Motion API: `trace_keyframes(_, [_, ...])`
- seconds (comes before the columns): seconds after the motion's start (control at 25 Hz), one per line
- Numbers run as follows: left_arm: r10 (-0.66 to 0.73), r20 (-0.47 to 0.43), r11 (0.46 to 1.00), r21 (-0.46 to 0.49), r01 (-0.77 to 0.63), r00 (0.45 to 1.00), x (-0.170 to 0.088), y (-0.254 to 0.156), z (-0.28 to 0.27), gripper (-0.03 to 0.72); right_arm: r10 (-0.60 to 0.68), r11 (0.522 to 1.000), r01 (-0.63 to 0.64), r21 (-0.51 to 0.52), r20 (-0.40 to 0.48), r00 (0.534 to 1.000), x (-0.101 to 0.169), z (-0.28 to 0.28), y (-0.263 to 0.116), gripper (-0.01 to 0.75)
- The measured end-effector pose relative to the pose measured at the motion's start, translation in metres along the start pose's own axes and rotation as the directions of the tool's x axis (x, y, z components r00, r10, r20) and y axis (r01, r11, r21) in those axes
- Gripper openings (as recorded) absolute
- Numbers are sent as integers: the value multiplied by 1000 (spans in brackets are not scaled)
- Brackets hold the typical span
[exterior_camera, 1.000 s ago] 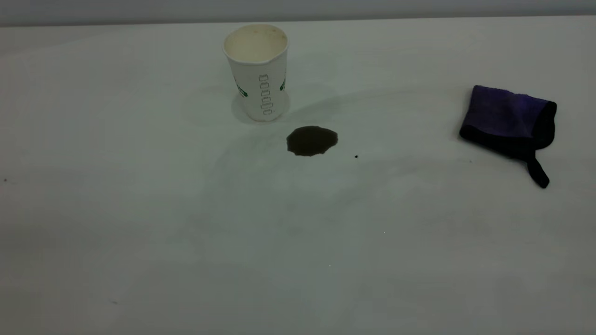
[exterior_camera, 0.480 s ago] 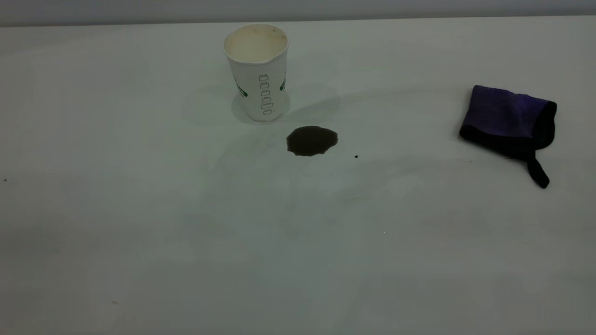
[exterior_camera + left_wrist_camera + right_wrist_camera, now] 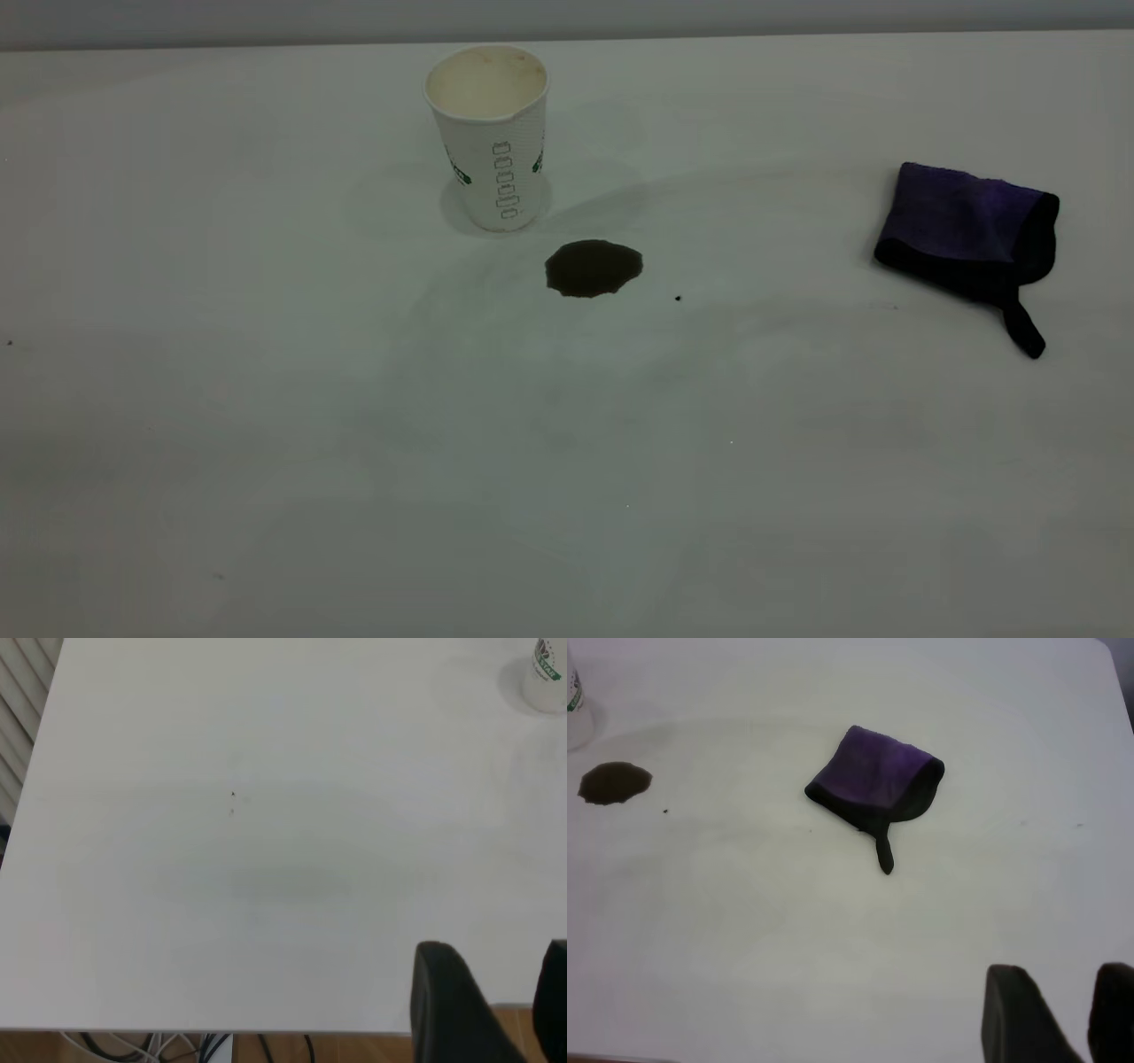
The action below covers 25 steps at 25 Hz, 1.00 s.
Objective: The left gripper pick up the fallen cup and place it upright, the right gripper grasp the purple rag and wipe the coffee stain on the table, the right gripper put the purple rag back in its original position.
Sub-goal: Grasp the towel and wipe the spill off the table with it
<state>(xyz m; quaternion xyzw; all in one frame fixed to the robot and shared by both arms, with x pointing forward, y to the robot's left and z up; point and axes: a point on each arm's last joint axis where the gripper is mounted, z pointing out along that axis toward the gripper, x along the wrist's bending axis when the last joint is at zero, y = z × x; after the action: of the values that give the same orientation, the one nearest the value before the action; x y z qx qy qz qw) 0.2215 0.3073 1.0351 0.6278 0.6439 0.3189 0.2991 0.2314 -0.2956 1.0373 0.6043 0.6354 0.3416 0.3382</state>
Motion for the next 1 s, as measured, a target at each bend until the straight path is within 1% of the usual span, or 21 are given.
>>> trace_keyframes(0.32, [0, 0, 1000, 0, 0, 1000, 0, 0, 0, 306, 0, 1000, 0, 0, 1, 1000, 0, 0, 0, 240])
trace_keyframes(0.44, [0, 0, 1000, 0, 0, 1000, 0, 0, 0, 306, 12, 1000, -12, -7, -17, 1000, 2, -1, 2, 271])
trace_keyframes(0.56, [0, 0, 1000, 0, 0, 1000, 0, 0, 0, 306, 51, 998, -51, 40, -3, 999, -1, 9, 21, 405])
trace_keyframes(0.6, [0, 0, 1000, 0, 0, 1000, 0, 0, 0, 306, 59, 994, -61, 87, 17, 998, -3, 19, 31, 462])
trace_keyframes(0.68, [0, 0, 1000, 0, 0, 1000, 0, 0, 0, 306, 45, 990, -51, 131, 54, 998, -8, 38, 54, 614])
trace_keyframes(0.72, [0, 0, 1000, 0, 0, 1000, 0, 0, 0, 306, 32, 987, -42, 153, 62, 998, -10, 52, 65, 669])
trace_keyframes(0.76, [0, 0, 1000, 0, 0, 1000, 0, 0, 0, 306, 26, 983, -37, 177, 64, 998, -11, 66, 76, 699])
trace_keyframes(0.8, [0, 0, 1000, 0, 0, 1000, 0, 0, 0, 306, 23, 982, -35, 187, 62, 998, -12, 80, 86, 713])
trace_keyframes(0.92, [0, 0, 1000, 0, 0, 1000, 0, 0, 0, 306, 12, 972, -24, 232, 50, 999, -14, 131, 111, 726])
trace_keyframes(1.0, [0, 0, 1000, 0, 0, 1000, 0, 0, 0, 306, 16, 952, -28, 305, 40, 999, -15, 172, 117, 726])
